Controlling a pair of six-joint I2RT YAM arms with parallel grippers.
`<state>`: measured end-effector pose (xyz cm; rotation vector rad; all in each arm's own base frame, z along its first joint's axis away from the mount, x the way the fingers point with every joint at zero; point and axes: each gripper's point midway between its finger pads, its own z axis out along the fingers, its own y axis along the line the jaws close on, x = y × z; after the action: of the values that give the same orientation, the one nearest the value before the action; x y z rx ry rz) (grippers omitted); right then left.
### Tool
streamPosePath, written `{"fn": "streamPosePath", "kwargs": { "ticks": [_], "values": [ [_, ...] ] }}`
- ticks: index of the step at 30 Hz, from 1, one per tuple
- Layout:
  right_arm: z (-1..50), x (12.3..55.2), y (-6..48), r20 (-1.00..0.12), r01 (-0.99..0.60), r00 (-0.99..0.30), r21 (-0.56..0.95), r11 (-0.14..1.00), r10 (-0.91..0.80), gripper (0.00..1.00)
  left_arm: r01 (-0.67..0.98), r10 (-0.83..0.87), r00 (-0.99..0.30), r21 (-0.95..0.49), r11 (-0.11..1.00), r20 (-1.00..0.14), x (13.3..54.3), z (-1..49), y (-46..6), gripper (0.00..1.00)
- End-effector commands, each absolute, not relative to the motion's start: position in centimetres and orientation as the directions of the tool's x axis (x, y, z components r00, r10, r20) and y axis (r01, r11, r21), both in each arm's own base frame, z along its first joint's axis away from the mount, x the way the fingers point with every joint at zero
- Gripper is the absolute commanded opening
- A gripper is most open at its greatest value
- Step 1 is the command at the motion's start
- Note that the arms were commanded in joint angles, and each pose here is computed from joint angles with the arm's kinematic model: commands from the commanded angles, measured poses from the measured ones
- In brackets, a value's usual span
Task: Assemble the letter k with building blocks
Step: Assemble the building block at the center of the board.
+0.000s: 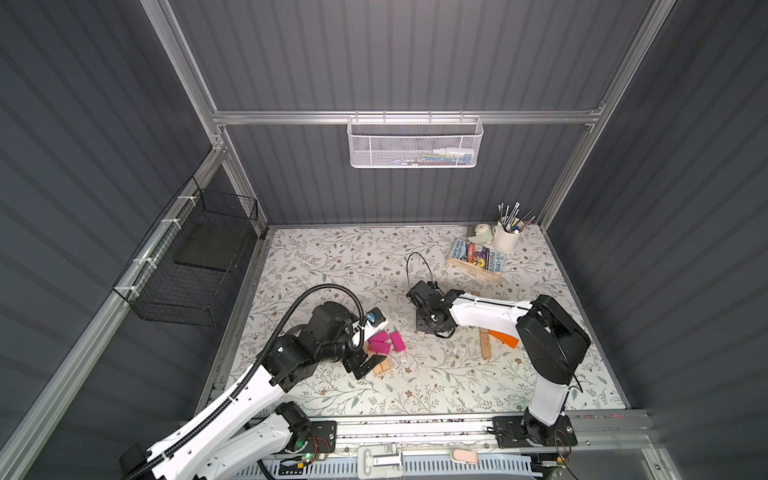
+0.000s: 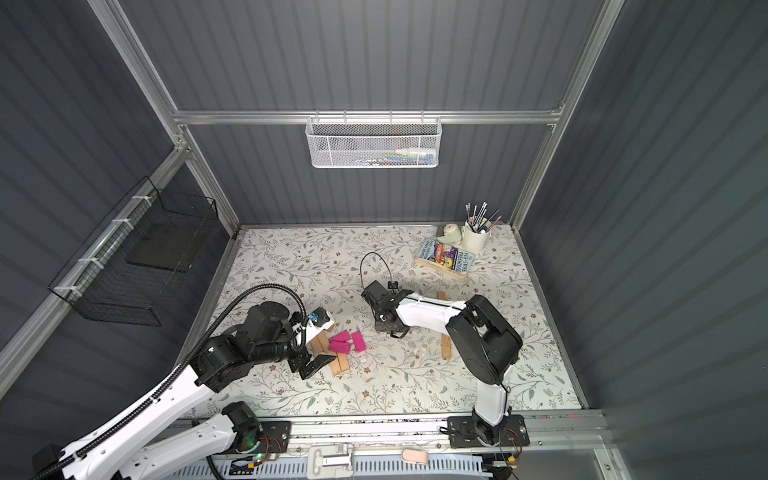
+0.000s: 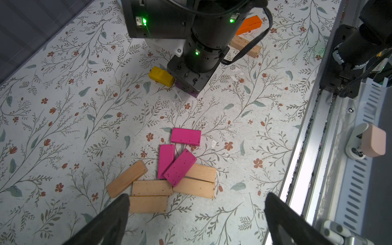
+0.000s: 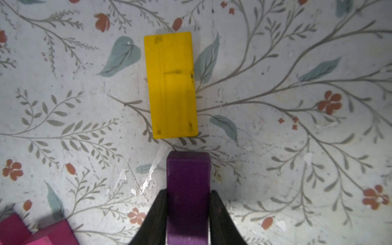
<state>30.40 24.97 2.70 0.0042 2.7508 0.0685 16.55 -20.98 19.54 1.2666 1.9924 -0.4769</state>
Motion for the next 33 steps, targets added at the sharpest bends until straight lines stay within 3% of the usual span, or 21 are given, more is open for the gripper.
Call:
{"fn": "streamPosePath", "kwargs": {
  "ticks": [1, 33],
  "values": [
    [2.75, 31.03, 25.31, -0.385, -0.016, -0.923, 0.048, 0.999, 0.004, 0.3, 0.9, 0.628, -0.242, 0.07, 0.429, -0.739, 16.31, 19.37, -21.04, 1.0],
    [2.83, 31.43, 25.43, -0.387, -0.024, -0.922, 0.04, 0.999, -0.007, 0.41, 0.896, 0.635, -0.243, 0.08, 0.436, -0.733, 16.55, 19.1, -20.93, 1.0]
  ]
}}
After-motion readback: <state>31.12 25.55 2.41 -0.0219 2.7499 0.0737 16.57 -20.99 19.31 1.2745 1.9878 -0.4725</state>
